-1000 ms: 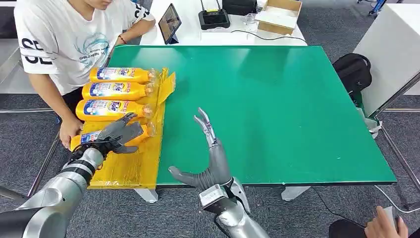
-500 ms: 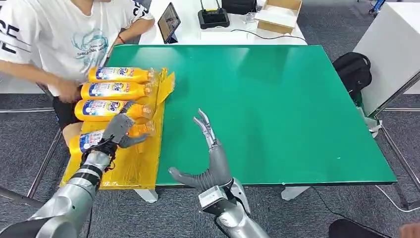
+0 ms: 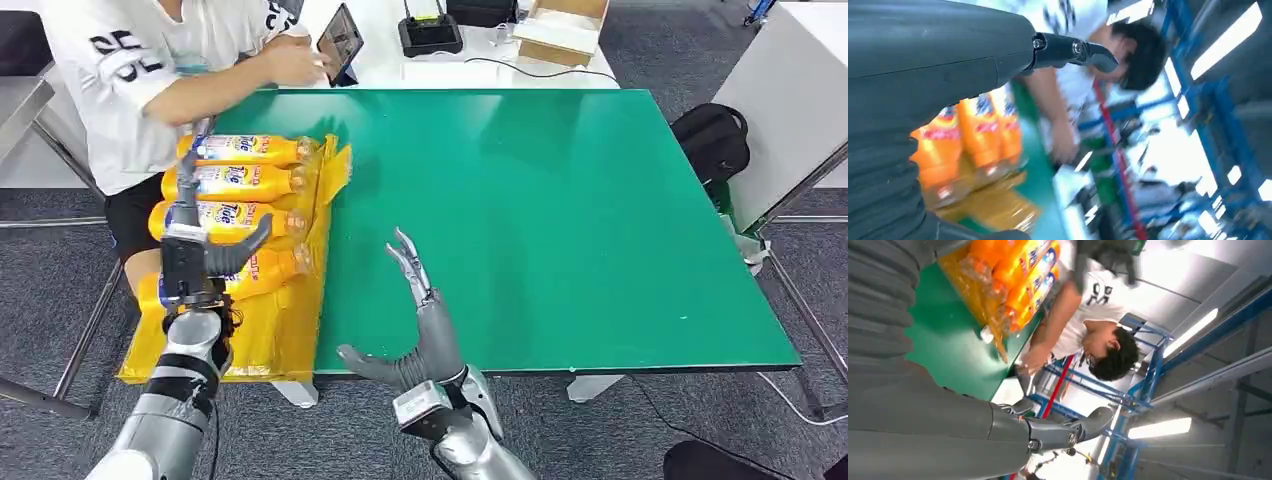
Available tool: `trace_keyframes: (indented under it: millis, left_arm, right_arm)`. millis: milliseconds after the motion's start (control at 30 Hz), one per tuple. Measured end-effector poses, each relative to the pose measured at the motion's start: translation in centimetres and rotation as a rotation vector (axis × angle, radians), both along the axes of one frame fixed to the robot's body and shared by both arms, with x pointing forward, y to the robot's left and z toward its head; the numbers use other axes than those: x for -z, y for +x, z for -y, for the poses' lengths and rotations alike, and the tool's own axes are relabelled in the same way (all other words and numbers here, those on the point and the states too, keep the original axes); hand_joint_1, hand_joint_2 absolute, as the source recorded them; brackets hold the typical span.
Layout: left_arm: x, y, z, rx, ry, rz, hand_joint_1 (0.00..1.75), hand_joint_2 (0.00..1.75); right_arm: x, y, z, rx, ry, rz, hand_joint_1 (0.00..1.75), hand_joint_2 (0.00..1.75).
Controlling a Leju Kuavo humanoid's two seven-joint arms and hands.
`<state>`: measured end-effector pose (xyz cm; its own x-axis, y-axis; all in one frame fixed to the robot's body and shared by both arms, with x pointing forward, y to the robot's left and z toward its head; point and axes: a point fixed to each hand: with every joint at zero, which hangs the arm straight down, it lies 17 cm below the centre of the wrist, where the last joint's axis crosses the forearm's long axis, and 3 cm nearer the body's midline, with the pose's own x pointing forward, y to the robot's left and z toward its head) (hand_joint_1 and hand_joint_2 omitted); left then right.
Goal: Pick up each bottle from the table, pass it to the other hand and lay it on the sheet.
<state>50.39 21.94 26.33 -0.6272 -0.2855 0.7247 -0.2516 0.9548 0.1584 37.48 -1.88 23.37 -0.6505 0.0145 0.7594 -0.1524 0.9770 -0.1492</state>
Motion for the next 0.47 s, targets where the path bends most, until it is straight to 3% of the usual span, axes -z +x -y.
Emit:
trace_keyframes:
  millis: [67,200,400,467]
  left_arm:
    - [-1.0,-1.4,0.4,0.057,-0.098,0.026,0.0,1.75]
    - [-0.8,-5.1,4.3,0.372,-0.432,0.0,0.0,1.75]
    - [-1.4,-7.4,5.2,0.413,-0.518,0.019,0.0,1.75]
    - [-0.5,-8.5,5.1,0.409,-0.566,0.0,0.0,1.75]
  right_arm:
    - [0.4,0.0,0.3,0.025,-0.01,-0.004,0.0,1.75]
    - [2.5,0.2,3.2,0.156,-0.032,-0.036,0.0,1.75]
    - [4.2,0.0,5.3,0.218,-0.041,-0.073,0.0,1.75]
    - [5.0,-0.1,7.6,0.29,-0.006,-0.111,0.0,1.75]
